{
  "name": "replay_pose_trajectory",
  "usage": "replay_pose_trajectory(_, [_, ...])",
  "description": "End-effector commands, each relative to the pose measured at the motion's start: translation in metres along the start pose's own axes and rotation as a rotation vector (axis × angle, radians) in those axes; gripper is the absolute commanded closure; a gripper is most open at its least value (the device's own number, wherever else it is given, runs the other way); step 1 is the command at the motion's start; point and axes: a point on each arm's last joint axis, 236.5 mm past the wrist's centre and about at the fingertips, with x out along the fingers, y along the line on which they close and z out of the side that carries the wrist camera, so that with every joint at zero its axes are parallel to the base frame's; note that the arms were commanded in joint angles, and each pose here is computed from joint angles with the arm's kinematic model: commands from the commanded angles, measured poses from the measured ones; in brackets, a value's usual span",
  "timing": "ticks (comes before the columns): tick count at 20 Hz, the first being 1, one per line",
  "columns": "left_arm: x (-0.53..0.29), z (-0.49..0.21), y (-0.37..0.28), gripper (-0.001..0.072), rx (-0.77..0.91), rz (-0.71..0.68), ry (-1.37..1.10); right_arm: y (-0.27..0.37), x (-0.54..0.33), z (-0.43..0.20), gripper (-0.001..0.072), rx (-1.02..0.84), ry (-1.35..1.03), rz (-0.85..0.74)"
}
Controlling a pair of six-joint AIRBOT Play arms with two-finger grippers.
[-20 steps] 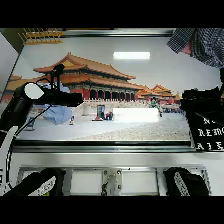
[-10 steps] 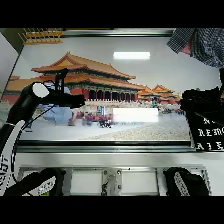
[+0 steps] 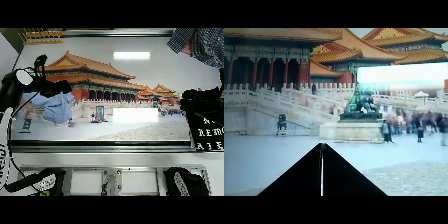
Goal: Fold the clothes and pants, and hang the long-sleeved shirts on hangers.
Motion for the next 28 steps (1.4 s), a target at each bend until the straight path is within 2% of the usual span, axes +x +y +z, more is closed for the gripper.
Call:
replay_pose_trajectory(1, [0.019, -0.01, 0.074, 0.0024, -0.051, 0.202, 0.051, 0.0, 0.0, 0.0, 0.0693, 0.0, 0.001, 0.001])
replay_pose_trajectory(6, [0.096, -0.057, 0.087, 0.0024, -0.052, 0.217, 0.199, 0.0, 0.0, 0.0, 0.0694, 0.0, 0.001, 0.001])
replay_pose_trajectory(10, [0.12, -0.069, 0.077, 0.0032, -0.026, 0.21, 0.242, 0.0, 0.0, 0.0, 0.0693, 0.0, 0.001, 0.001])
replay_pose_trajectory(13, [0.118, -0.067, 0.062, 0.0705, -0.001, 0.198, 0.23, 0.0, 0.0, 0.0, 0.0694, 0.0, 0.001, 0.001])
replay_pose_trajectory(16, [0.088, -0.045, 0.011, 0.0702, 0.015, 0.098, 0.128, 0.0, 0.0, 0.0, 0.0693, 0.0, 0.001, 0.001])
replay_pose_trajectory(19, [0.035, -0.032, -0.109, 0.0702, 0.041, -0.174, -0.009, 0.0, 0.0, 0.0, 0.0693, 0.0, 0.001, 0.001])
replay_pose_trajectory(22, [-0.017, -0.041, -0.236, 0.0702, 0.137, -0.434, -0.162, 0.0, 0.0, 0.0, 0.0694, 0.001, 0.001, 0.001])
replay_pose_trajectory(26, [-0.055, -0.076, -0.367, 0.0702, 0.322, -0.641, -0.227, 0.009, 0.0, 0.002, 0.0694, 0.024, -0.007, 0.038])
replay_pose_trajectory(27, [-0.057, -0.078, -0.385, 0.0662, 0.354, -0.661, -0.229, 0.009, 0.0, 0.002, 0.0694, 0.024, -0.008, 0.038])
replay_pose_trajectory(28, [-0.056, -0.075, -0.396, 0.0361, 0.377, -0.663, -0.237, 0.009, 0.0, 0.003, 0.0694, 0.023, -0.011, 0.037])
